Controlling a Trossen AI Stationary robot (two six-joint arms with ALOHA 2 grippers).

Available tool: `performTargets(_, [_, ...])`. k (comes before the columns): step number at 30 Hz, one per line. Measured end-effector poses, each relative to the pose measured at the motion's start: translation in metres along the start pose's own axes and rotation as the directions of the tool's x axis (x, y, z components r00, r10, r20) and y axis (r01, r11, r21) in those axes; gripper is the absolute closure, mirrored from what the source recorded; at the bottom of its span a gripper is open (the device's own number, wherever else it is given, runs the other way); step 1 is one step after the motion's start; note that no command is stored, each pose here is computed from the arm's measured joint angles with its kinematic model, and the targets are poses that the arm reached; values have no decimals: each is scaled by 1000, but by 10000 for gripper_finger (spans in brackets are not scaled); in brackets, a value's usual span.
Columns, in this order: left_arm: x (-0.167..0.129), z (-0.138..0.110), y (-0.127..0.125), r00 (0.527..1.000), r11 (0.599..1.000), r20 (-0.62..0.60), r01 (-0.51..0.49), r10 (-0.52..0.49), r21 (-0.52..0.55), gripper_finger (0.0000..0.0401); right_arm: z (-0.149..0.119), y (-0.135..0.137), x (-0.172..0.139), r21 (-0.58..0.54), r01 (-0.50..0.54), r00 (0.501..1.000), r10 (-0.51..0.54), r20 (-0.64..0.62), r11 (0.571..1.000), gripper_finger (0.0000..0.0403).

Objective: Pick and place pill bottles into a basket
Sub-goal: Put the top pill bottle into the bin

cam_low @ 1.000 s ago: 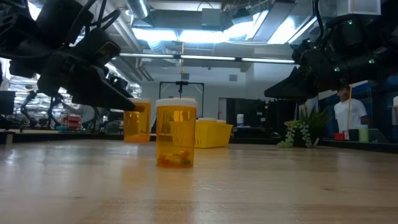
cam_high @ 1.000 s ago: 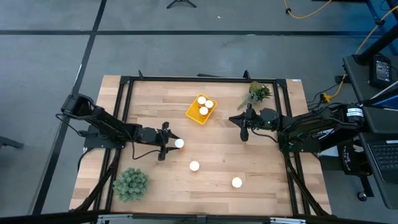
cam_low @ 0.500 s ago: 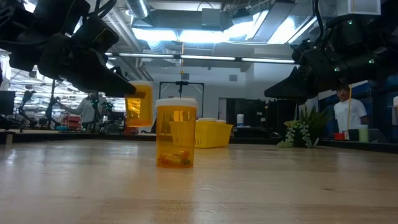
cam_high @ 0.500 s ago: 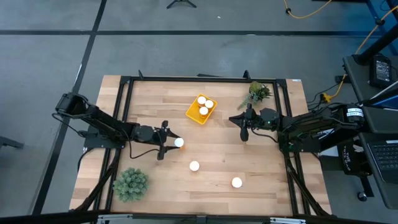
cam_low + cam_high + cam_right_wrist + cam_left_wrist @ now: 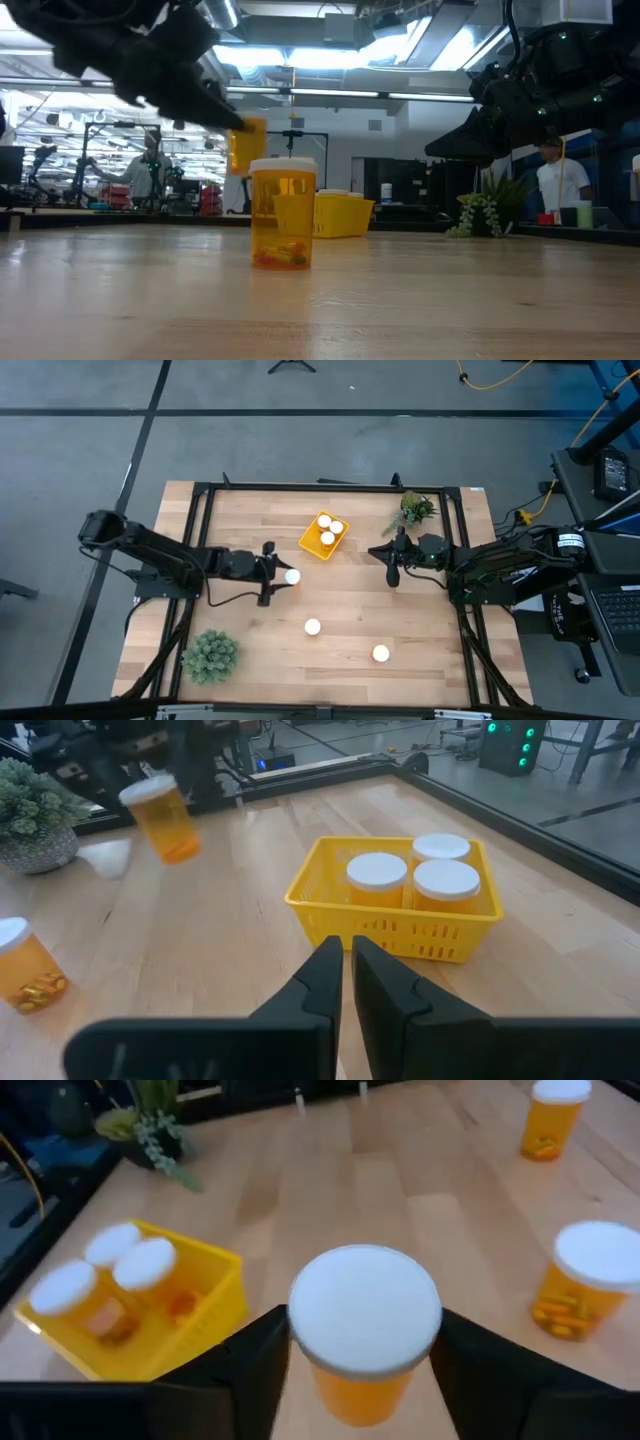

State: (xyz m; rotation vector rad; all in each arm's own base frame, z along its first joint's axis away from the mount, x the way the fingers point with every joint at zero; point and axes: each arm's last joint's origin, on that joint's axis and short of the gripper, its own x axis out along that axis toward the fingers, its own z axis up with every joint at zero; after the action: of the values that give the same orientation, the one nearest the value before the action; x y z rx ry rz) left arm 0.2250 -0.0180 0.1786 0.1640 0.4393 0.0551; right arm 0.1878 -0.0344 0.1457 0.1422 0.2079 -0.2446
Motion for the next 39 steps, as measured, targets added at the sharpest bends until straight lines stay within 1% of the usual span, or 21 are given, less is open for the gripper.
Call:
performTargets(3, [1,10,11,1000,1000,-7,0,0,16,182,0,0,0,-1,0,1000,0,0,1000,370])
performTargets(7, [3,22,29,1000,1000,-21,-6,7,11,182,0,0,0,-1,0,1000,0,0,1000,370])
performTargets(11, [4,30,50,1000,999,2,-27,27,29,182,0,0,0,-5,0,1000,0,0,1000,370])
performTargets(13, [3,33,62,999,999,18,-32,31,21,182,0,0,0,-5,0,1000,0,0,1000,370])
performTargets(17, [0,36,84,999,1000,41,-30,30,-2,182,0,0,0,-8,0,1000,0,0,1000,370])
performTargets(20, [-2,37,98,997,999,53,-51,51,-2,182,0,0,0,-24,0,1000,0,0,1000,370])
performTargets(27, [-5,44,120,994,998,91,-62,61,10,182,3,0,0,-34,-2,1000,3,27,999,370])
performTargets(31, [5,45,131,996,998,75,-60,58,16,182,5,1,0,-62,-2,999,5,48,998,370])
performTargets(36, [26,37,144,998,998,12,-63,63,1,182,5,0,0,-85,-1,999,5,54,996,370])
performTargets(39, [39,31,150,997,997,11,-73,73,-4,182,5,-1,0,-86,5,999,-1,55,996,370])
